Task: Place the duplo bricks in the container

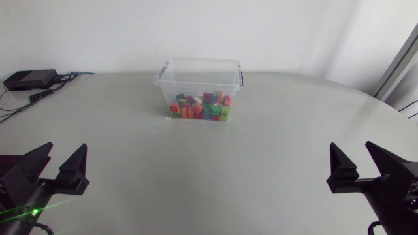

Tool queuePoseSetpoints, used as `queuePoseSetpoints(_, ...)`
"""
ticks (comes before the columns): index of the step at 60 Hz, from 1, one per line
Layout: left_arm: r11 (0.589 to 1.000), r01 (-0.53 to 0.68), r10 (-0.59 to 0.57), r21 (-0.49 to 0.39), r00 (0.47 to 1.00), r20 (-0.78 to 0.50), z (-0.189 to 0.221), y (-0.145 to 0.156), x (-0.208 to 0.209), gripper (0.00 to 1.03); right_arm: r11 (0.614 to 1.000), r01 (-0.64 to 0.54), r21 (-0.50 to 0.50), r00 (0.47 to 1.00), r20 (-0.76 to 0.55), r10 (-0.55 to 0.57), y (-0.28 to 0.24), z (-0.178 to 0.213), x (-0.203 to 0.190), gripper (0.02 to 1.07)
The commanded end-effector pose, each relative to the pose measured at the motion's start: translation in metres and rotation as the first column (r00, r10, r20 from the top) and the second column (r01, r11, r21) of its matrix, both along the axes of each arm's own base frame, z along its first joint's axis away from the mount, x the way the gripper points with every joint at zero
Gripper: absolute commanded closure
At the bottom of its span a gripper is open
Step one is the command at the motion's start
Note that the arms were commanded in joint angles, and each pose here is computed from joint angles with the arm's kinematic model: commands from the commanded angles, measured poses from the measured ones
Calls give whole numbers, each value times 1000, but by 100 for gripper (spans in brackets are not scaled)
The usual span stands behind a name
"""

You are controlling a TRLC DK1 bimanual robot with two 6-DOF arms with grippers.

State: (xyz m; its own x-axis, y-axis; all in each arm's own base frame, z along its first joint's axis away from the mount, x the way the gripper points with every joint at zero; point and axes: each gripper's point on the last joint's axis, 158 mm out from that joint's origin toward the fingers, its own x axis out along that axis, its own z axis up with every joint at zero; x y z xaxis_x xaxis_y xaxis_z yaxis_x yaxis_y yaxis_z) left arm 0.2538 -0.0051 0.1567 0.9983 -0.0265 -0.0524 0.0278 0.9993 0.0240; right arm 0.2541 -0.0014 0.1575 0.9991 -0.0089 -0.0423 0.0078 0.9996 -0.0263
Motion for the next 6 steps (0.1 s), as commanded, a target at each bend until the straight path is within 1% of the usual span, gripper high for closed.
queuePoseSetpoints(1,1000,-11,11,-25,1000,-9,-7,2,0,5,1000,3,26,1000,-14,-2,0,-8,0,6)
queuePoseSetpoints(6,1000,-11,11,-25,1000,-9,-7,2,0,5,1000,3,26,1000,-14,-2,0,-8,0,6)
